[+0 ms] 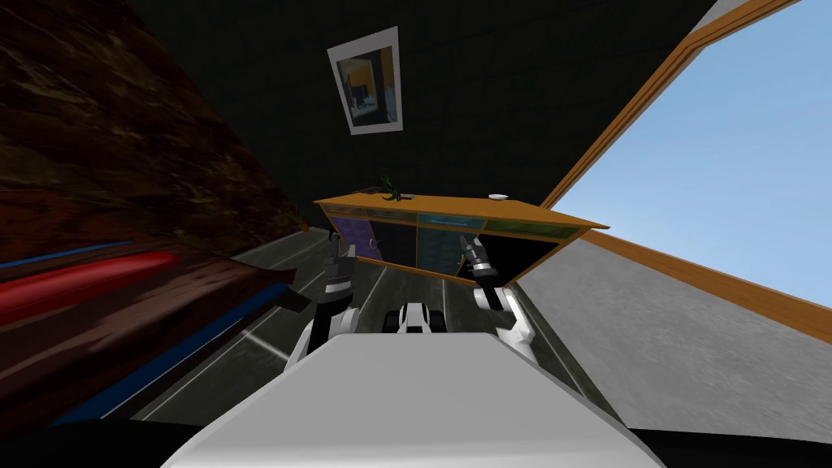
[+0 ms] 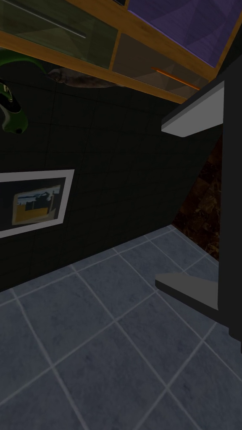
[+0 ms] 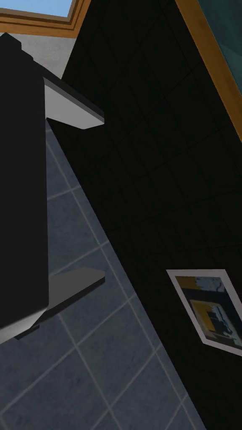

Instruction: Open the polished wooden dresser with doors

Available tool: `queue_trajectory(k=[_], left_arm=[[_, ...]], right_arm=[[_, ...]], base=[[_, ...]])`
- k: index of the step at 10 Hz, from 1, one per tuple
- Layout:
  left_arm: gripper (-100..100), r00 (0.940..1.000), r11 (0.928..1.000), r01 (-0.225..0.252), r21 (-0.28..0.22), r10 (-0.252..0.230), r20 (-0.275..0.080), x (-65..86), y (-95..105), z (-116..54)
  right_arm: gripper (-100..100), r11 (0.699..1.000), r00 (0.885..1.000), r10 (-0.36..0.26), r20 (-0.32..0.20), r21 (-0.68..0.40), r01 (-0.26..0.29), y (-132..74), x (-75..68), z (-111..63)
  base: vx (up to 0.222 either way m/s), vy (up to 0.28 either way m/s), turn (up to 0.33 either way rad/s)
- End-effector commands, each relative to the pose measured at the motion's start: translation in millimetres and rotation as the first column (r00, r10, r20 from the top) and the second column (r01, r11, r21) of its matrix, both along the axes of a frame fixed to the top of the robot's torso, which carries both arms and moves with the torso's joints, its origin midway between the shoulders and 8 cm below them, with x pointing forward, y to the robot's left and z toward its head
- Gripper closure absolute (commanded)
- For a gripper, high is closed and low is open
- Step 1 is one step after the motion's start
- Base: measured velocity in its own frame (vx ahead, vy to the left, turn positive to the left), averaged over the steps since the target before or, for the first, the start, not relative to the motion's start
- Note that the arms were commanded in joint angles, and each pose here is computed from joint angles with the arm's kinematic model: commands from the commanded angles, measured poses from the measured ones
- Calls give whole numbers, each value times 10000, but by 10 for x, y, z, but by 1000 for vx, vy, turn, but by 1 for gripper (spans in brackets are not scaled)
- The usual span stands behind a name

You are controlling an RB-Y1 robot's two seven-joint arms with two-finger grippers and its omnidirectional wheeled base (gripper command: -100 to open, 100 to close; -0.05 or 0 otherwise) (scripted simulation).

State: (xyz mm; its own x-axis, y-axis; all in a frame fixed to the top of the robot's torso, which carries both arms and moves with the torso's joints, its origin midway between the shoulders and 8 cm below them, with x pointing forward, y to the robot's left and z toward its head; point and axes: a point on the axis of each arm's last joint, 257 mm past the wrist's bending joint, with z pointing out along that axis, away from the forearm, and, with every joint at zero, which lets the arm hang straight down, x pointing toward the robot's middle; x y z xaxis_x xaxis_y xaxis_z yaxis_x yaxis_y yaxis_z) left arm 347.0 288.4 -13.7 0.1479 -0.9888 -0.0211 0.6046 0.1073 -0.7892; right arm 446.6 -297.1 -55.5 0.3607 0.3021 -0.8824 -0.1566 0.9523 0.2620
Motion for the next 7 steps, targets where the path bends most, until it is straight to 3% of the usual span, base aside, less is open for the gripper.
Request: queue_trajectory(k=[1, 4, 7], left_arm=[[0, 10000, 10000, 0, 1, 0, 1, 0, 0, 0], [0, 10000, 10000, 0, 0, 0, 0, 0, 0, 0], [0, 10000, 10000, 1, 1, -1, 1, 0, 0, 0]], right_arm=[[-100, 9899, 9976, -654, -206, -1277, 622, -60, 131, -95], [-100, 9653, 9929, -1154, -299, -2392, 1050, -78, 222, -160], [-100, 9119, 9810, -1903, -369, -3767, 1627, -130, 397, -257]], base=[[55, 65, -62], [49, 80, -44], [35, 78, -48]])
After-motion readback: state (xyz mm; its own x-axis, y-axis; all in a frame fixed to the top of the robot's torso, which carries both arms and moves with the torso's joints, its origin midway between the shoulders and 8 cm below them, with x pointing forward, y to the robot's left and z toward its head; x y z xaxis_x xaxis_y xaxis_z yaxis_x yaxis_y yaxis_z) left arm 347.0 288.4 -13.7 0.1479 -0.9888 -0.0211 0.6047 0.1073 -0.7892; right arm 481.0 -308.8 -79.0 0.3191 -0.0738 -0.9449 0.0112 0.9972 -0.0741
